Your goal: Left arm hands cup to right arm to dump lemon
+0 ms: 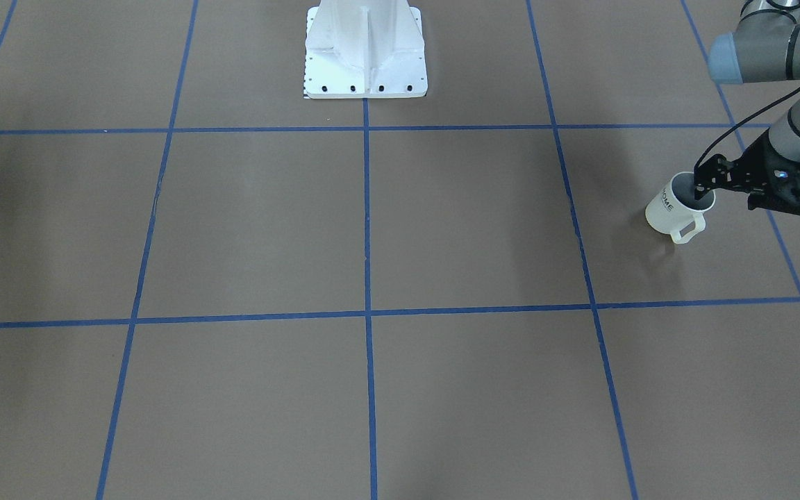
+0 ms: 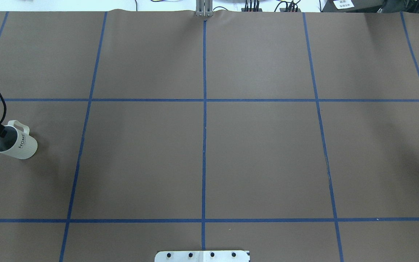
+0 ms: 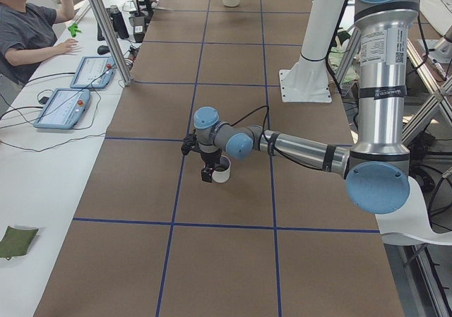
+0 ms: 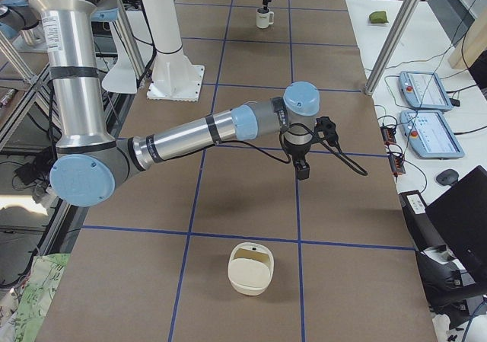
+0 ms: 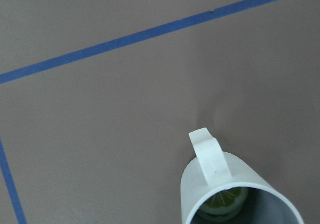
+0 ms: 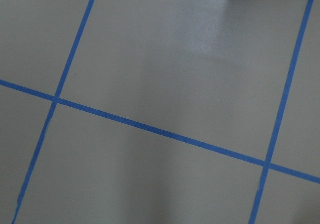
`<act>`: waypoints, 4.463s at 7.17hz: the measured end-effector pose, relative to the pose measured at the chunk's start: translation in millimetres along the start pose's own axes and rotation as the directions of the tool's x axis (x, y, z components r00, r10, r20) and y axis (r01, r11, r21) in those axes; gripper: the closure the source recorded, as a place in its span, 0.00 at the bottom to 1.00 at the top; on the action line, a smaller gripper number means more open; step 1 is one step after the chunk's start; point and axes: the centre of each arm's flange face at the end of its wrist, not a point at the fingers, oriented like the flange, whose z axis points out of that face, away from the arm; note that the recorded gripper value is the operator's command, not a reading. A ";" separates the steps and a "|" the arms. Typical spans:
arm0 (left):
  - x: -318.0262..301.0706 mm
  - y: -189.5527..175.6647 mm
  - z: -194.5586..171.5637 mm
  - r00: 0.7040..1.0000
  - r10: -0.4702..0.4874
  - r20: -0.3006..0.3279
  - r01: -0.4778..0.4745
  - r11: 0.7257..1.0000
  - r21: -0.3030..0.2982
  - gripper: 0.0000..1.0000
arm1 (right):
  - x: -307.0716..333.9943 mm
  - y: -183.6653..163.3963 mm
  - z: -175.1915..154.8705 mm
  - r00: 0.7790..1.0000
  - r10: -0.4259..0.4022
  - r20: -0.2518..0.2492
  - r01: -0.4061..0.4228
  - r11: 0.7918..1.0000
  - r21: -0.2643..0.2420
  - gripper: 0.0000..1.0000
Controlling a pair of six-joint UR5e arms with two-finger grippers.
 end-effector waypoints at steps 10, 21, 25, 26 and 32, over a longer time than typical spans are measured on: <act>6.5 -15.3 -13.9 0.992 -0.055 -0.113 0.049 0.997 -0.056 1.00 | -21.9 -20.3 -2.6 0.999 -0.054 0.007 0.054 0.998 0.018 0.01; 200.5 -289.3 -169.7 0.851 -0.392 -0.350 0.329 0.917 -0.226 1.00 | -431.0 -84.3 115.7 0.957 -0.290 0.031 0.232 0.820 0.523 0.00; 290.1 -300.1 -142.7 0.797 -0.429 -0.426 0.328 0.898 -0.292 1.00 | -538.8 -29.6 158.6 0.915 -0.349 -0.203 0.392 0.652 0.648 0.01; 311.5 -310.9 -142.7 0.797 -0.428 -0.426 0.321 0.898 -0.302 1.00 | -559.5 -17.6 168.1 0.901 -0.341 -0.268 0.431 0.629 0.647 0.01; 366.6 -304.0 -145.9 0.765 -0.380 -0.520 0.272 0.923 -0.274 1.00 | -592.9 -14.0 176.0 0.861 -0.347 -0.372 0.509 0.605 0.612 0.01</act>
